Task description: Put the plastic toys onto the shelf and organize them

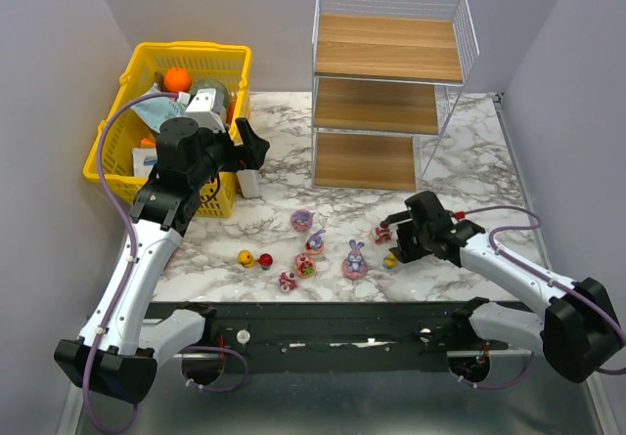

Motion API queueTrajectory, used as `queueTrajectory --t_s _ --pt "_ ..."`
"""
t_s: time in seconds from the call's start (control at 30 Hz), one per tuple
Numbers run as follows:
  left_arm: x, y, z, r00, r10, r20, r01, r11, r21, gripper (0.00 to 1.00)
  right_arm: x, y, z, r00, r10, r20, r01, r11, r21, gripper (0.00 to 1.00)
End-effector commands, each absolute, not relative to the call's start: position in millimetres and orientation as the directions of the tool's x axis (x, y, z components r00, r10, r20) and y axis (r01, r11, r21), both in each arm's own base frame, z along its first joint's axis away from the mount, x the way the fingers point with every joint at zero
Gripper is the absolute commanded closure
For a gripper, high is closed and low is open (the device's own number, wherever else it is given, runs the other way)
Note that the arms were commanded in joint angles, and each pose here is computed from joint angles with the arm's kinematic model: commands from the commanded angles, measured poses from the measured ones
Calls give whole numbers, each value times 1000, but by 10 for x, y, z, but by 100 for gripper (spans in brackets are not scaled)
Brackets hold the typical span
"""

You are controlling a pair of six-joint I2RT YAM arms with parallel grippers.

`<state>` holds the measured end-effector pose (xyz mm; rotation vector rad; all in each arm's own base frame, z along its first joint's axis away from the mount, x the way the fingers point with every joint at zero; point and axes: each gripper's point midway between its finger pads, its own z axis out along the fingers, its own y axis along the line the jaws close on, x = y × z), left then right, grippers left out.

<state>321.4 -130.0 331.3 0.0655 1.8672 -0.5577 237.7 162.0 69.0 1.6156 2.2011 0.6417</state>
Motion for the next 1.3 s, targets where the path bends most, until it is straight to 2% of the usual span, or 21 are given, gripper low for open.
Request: queueTrajectory --t_s 0.0,0.33,0.77,0.93,1.03,1.27 --pt "3220 -1292 3280 -372 -220 -902 307 888 -343 1 2527 1495 629 -193 980 -49 798 186 574 24" --pt "3229 -1277 3239 -379 -209 -901 299 894 -334 1 2634 1526 579 -195 979 -65 781 195 594 29" --pt "3230 -1249 3238 -371 -205 -906 292 900 -323 1 2706 1558 783 -223 971 -81 738 222 637 28" --pt "3225 -1241 3219 -372 -202 -906 289 902 -320 1 2687 1608 822 -245 968 -57 729 222 647 26" --pt "3233 -1250 3213 -374 -204 -905 291 901 -323 1 2684 1656 786 -239 971 -28 742 201 639 22" --pt "3234 -1267 3210 -378 -202 -903 296 898 -325 1 2688 1865 665 -202 978 57 774 124 620 20"
